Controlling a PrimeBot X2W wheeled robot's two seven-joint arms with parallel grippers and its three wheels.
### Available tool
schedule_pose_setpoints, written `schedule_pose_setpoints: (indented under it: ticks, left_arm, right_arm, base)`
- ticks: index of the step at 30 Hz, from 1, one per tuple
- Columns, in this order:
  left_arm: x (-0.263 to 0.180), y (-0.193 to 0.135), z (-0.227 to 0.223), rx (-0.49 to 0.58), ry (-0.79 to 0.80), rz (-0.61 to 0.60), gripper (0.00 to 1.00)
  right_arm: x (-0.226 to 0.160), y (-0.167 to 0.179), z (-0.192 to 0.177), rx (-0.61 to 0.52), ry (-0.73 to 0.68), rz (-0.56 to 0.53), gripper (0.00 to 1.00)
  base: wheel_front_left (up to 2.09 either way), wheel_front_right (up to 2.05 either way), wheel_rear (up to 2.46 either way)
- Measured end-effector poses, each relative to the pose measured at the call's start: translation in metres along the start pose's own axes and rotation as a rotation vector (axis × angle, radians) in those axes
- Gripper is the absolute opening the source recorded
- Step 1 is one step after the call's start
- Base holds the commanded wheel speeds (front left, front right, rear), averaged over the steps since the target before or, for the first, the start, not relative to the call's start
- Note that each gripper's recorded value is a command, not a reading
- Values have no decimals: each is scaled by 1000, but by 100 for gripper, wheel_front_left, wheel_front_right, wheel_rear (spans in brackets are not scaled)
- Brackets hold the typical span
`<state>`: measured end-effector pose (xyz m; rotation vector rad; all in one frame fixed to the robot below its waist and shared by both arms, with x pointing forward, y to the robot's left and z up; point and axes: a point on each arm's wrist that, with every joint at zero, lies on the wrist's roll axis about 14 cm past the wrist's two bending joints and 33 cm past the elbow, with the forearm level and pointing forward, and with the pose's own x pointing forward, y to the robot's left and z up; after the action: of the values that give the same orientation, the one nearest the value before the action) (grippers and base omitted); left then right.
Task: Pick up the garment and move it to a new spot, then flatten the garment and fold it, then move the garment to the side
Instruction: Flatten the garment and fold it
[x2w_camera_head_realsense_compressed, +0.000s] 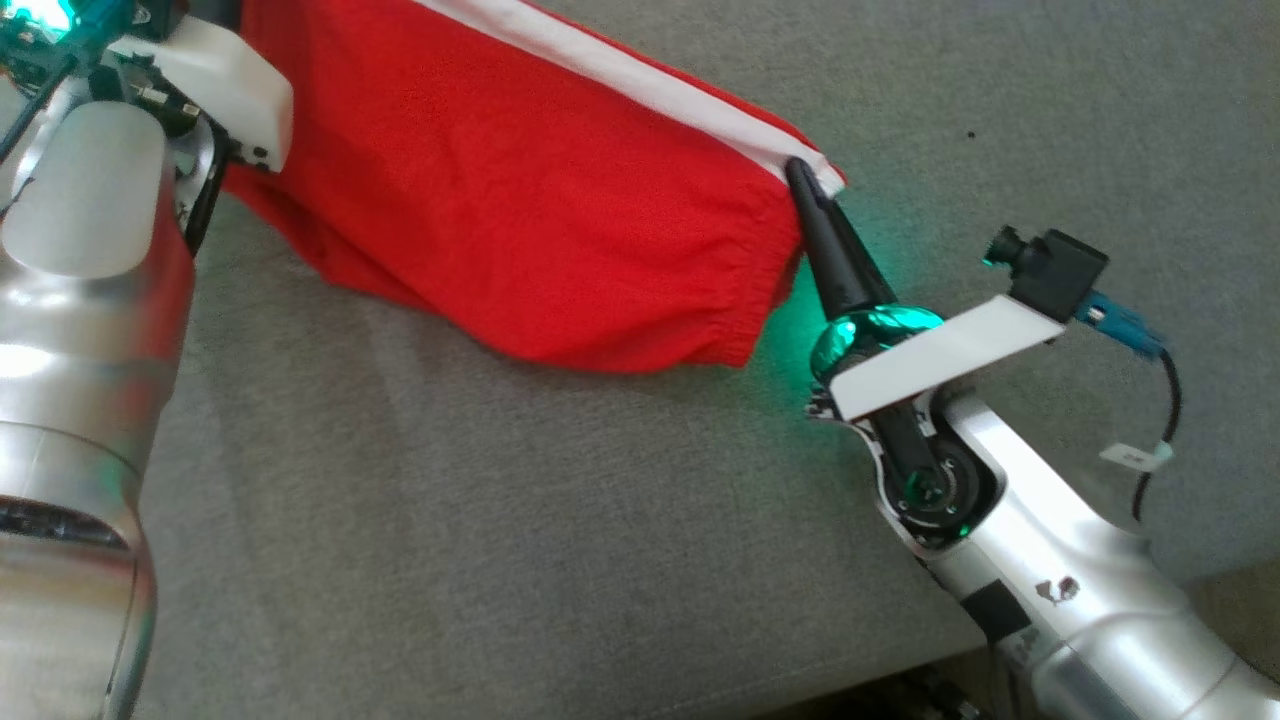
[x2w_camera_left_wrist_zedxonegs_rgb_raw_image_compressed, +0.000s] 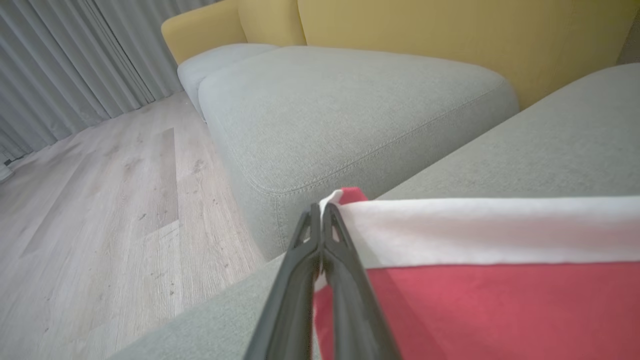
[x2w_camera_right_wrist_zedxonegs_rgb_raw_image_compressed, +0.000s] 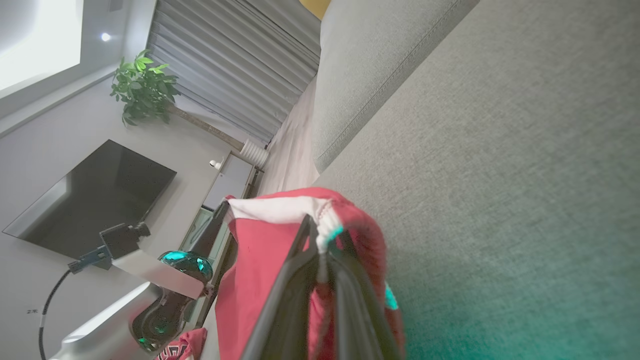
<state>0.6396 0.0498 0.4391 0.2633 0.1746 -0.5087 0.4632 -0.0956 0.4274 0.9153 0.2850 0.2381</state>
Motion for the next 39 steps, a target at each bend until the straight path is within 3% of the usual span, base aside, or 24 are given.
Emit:
schedule_pose_setpoints:
  ticks: [7, 8, 9, 10, 11, 17, 27, 31, 39]
  left_arm:
    - [12, -11, -40, -7, 102, -13, 0]
    - [11, -11, -42, -9, 110, -11, 0]
    - [10, -10, -44, -12, 117, -8, 32]
    - [9, -10, -45, -13, 118, -5, 70]
    - [8, -8, -44, -13, 116, 1, 100]
    - [-6, -3, -32, -37, 93, 33, 100]
    - [-49, -7, -30, -180, 45, 106, 100]
    - [-68, -4, -27, -238, 13, 143, 100]
    - [-85, -10, -41, -338, 23, 166, 100]
  right_arm:
    - [7, 0, -5, 2, 14, 4, 0]
    - [8, 1, -6, 2, 16, 7, 18]
    - [8, 2, -7, 7, 18, 8, 85]
    - [8, 2, -8, 6, 23, 9, 100]
    - [7, 2, -10, 2, 32, 9, 100]
    - [1, 1, -11, -32, 48, 3, 100]
    - [-25, -17, -6, -77, 30, -62, 100]
    - [-35, -33, 17, -161, -34, -113, 100]
    - [-47, -56, 74, -457, -178, -211, 100]
  base:
    - [0, 0, 0]
    - [0, 0, 0]
    - [0, 0, 0]
    - [0, 0, 0]
    - [0, 0, 0]
    - [0, 0, 0]
    - [0, 0, 0]
    - [0, 0, 0]
    - [0, 0, 0]
